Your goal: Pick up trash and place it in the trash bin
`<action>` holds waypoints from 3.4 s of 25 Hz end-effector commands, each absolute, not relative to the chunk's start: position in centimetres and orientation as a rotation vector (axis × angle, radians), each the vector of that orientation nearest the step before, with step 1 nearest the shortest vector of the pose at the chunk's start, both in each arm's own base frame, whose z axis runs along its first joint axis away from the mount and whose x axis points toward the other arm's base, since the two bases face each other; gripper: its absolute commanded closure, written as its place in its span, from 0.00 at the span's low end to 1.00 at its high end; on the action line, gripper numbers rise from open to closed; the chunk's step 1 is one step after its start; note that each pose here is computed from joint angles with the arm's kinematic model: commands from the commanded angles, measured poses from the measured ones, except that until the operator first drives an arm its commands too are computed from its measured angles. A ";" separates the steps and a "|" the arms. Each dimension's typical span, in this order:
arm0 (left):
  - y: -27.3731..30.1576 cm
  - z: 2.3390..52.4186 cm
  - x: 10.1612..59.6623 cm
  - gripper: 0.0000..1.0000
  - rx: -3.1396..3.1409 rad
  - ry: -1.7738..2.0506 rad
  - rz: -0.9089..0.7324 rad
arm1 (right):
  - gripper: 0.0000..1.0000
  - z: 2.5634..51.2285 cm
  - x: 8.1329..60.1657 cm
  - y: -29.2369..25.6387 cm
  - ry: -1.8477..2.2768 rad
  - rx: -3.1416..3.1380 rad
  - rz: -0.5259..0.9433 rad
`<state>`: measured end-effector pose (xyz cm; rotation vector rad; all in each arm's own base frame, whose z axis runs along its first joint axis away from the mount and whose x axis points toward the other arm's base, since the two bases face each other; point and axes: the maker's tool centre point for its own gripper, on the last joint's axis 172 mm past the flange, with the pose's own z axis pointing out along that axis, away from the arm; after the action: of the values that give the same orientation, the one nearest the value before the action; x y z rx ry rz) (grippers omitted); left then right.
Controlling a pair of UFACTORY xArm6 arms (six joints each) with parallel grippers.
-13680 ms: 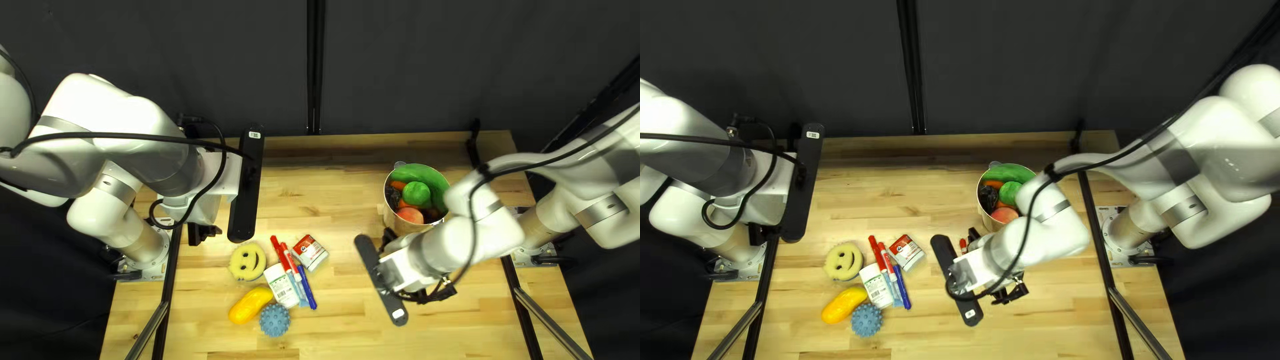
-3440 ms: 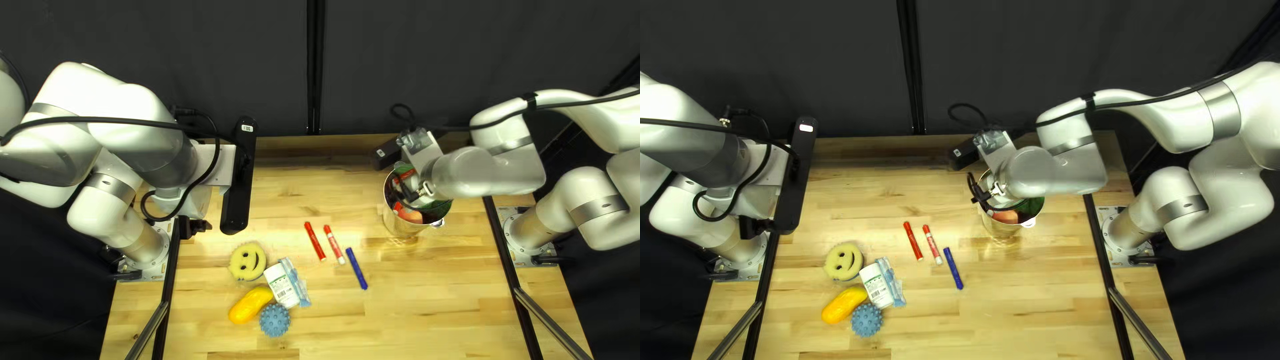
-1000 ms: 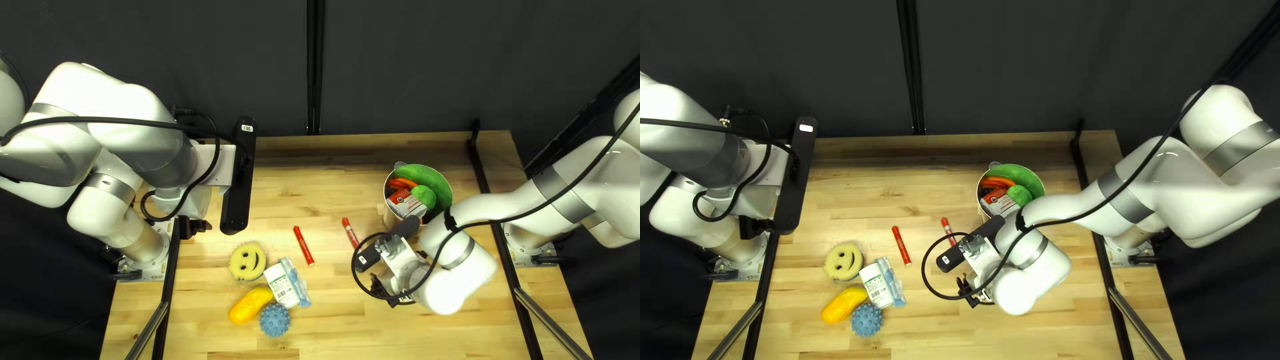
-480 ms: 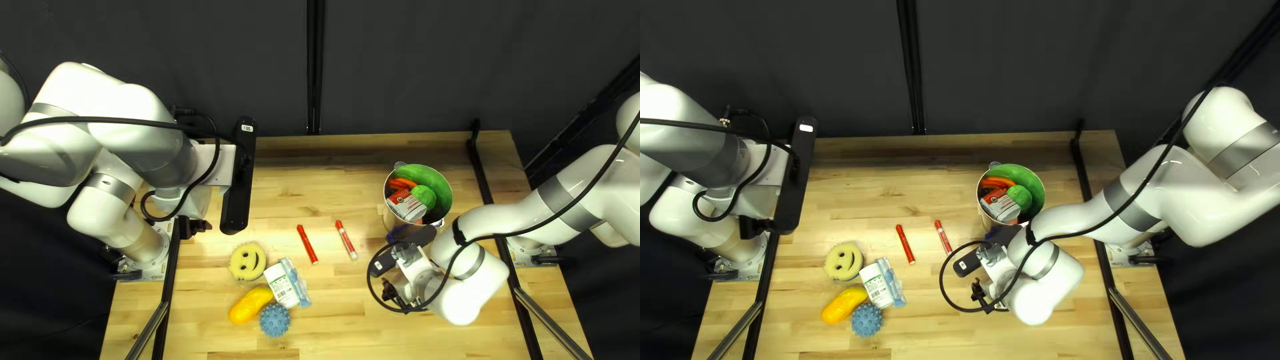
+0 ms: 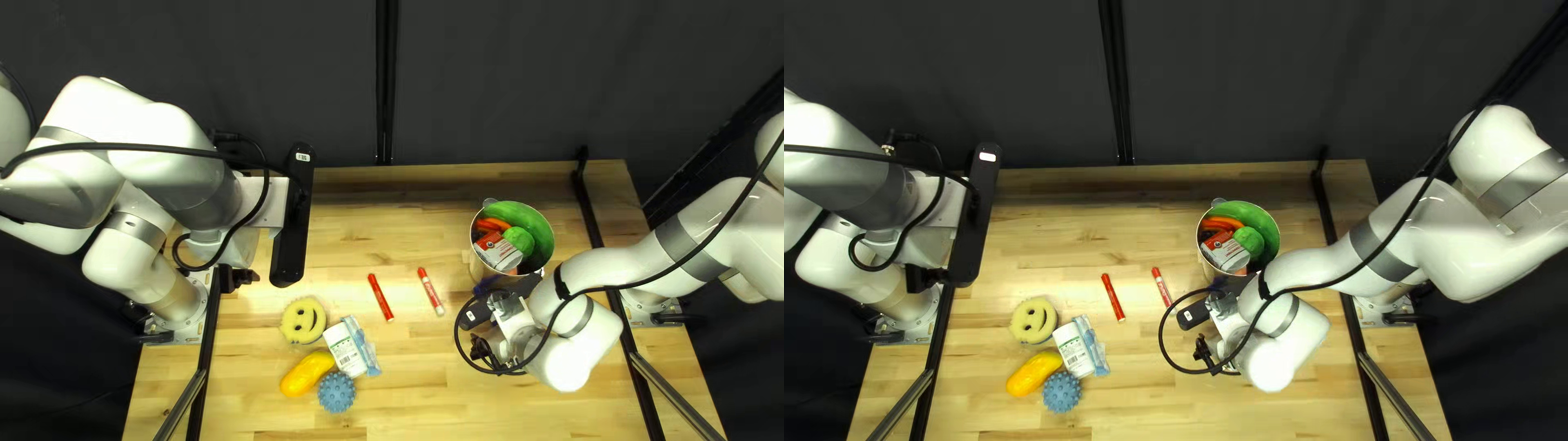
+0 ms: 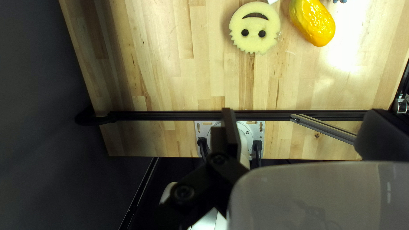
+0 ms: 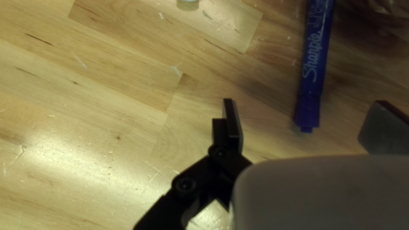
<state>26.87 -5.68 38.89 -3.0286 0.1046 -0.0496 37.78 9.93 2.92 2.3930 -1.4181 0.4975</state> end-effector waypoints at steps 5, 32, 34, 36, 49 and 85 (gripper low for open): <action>-5.7 38.9 26.9 0.00 -3.029 0.105 -0.050 | 0.00 2.1 38.1 9.9 -1.400 2.415 0.503; -5.7 38.9 26.9 0.00 -3.029 0.105 -0.050 | 0.00 4.6 40.3 10.7 -1.344 2.408 0.543; -5.7 38.9 26.9 0.00 -3.029 0.105 -0.050 | 0.00 4.9 39.9 10.1 -1.327 2.406 0.540; -5.7 38.9 26.9 0.00 -3.029 0.105 -0.050 | 0.00 5.2 39.6 9.6 -1.301 2.406 0.534; -5.7 38.9 26.9 0.00 -3.029 0.105 -0.050 | 0.00 6.4 37.4 4.4 -1.098 2.400 0.500; -5.7 38.9 26.9 0.00 -3.029 0.105 -0.050 | 0.00 2.2 37.7 8.3 -1.363 2.429 0.562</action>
<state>26.87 -5.68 38.89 -3.0286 0.1046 -0.0496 37.59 8.17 2.20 2.4335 -1.3486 0.5641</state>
